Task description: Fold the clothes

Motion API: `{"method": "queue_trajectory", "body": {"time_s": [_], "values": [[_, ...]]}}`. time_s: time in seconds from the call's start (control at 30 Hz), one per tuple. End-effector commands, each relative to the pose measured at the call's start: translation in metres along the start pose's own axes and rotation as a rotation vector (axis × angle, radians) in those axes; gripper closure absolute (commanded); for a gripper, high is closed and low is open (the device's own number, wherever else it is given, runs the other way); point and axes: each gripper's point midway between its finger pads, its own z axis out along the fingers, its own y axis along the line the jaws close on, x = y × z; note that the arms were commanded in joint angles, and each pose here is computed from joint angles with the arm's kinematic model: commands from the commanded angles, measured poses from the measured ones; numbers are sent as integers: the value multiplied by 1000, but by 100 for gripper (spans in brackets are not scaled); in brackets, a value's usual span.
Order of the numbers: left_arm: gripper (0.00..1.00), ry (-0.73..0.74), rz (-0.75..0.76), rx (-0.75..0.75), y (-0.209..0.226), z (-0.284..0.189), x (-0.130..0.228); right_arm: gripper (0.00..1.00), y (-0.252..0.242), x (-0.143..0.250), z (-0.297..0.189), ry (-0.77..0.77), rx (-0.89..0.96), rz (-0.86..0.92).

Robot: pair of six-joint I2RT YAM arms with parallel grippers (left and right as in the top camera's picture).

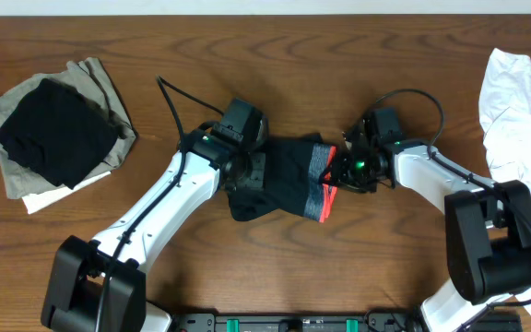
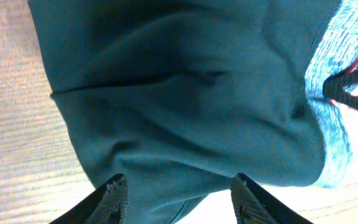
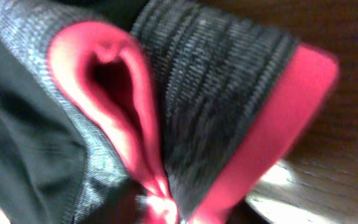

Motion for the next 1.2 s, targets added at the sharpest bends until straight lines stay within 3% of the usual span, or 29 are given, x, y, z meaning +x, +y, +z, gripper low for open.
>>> {"method": "queue_trajectory", "body": {"time_s": [0.0, 0.3, 0.6, 0.8, 1.17], "values": [[44, 35, 12, -22, 7, 3, 10, 99, -4, 11, 11, 41, 15, -5], [44, 57, 9, -31, 9, 3, 15, 99, -8, 16, -24, 33, 37, 80], [45, 55, 10, -30, 9, 2, 15, 99, 49, 5, -90, -160, -55, -91], [45, 41, 11, -25, 7, -3, 14, 99, 60, 7, -92, -176, -63, -154], [45, 39, 12, -24, 7, -5, 14, 99, 40, 14, -90, -157, 40, -113]]}}
